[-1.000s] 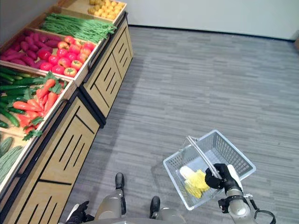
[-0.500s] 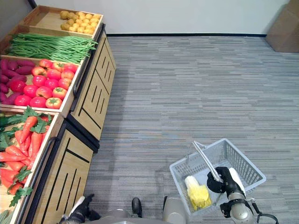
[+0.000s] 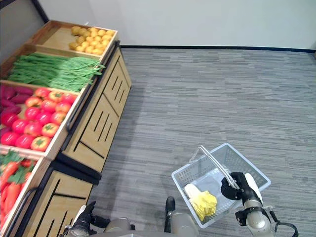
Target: Get the vegetables into the basket
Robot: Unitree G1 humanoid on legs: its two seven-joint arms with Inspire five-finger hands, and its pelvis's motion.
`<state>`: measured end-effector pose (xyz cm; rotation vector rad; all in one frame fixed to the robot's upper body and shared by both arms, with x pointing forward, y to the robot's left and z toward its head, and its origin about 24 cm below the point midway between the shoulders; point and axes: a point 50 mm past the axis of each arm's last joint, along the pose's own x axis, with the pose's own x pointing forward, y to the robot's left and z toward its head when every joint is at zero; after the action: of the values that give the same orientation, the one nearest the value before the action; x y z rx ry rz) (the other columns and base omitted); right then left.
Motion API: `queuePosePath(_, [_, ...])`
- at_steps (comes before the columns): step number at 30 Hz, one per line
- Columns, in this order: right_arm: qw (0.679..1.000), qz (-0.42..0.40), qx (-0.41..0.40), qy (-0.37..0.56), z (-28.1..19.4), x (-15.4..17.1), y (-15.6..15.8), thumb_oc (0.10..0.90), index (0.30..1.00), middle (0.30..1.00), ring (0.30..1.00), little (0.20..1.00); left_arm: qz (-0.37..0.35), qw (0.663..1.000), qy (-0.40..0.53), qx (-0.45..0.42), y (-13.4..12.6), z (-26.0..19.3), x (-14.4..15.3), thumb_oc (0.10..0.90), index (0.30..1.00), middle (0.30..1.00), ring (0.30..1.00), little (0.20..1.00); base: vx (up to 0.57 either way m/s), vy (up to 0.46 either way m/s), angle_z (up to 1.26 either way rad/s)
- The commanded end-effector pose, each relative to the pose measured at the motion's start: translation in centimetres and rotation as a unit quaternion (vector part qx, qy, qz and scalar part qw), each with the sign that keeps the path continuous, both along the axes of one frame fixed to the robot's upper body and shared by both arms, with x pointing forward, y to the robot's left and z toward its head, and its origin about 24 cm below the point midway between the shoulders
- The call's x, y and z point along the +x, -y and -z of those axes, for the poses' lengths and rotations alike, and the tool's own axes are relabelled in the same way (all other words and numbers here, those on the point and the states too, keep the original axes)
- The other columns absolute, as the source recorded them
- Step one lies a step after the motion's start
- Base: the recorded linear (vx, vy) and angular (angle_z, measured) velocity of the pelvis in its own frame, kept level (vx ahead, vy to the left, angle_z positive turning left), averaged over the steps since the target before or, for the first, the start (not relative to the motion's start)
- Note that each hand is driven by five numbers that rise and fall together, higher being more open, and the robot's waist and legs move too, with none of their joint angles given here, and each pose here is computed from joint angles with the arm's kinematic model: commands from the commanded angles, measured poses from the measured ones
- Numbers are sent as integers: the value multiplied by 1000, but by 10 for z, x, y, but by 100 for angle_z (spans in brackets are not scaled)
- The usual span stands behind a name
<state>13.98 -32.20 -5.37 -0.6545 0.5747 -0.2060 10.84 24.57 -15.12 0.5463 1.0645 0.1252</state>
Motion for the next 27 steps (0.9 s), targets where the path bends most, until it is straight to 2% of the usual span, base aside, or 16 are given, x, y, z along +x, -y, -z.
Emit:
queuePosePath(1, [989, 27, -22, 144, -47, 19, 18, 400, 300, 300, 300, 300, 13, 1000, -7, -6, 6, 2, 1, 900, 1000, 1000, 1000, 1000, 252, 21, 43])
queuePosePath(7, [991, 41, -23, 125, -37, 10, 17, 400, 300, 300, 300, 300, 36, 999, 1, 16, 5, -2, 10, 900, 1000, 1000, 1000, 1000, 269, 64, 25])
queuePosePath(13, [992, 45, -29, 115, -34, 9, 18, 400, 300, 300, 300, 300, 52, 998, -12, 23, 4, 0, 4, 900, 1000, 1000, 1000, 1000, 192, 158, 23])
queuePosePath(18, [992, 35, -27, 121, -33, 16, 12, 400, 300, 300, 300, 300, 65, 997, -1, 41, -3, -4, 11, 900, 1000, 1000, 1000, 1000, 69, 160, 25])
queuePosePath(22, [990, 21, -26, 134, -35, 29, 5, 400, 300, 300, 300, 300, 46, 997, 6, 60, -17, -9, 12, 900, 1000, 1000, 1000, 1000, 15, 109, 13])
queuePosePath(27, [990, 16, -26, 137, -35, 33, 3, 400, 300, 300, 300, 300, 44, 997, 7, 56, -17, -9, 11, 900, 1000, 1000, 1000, 1000, 12, 57, 18])
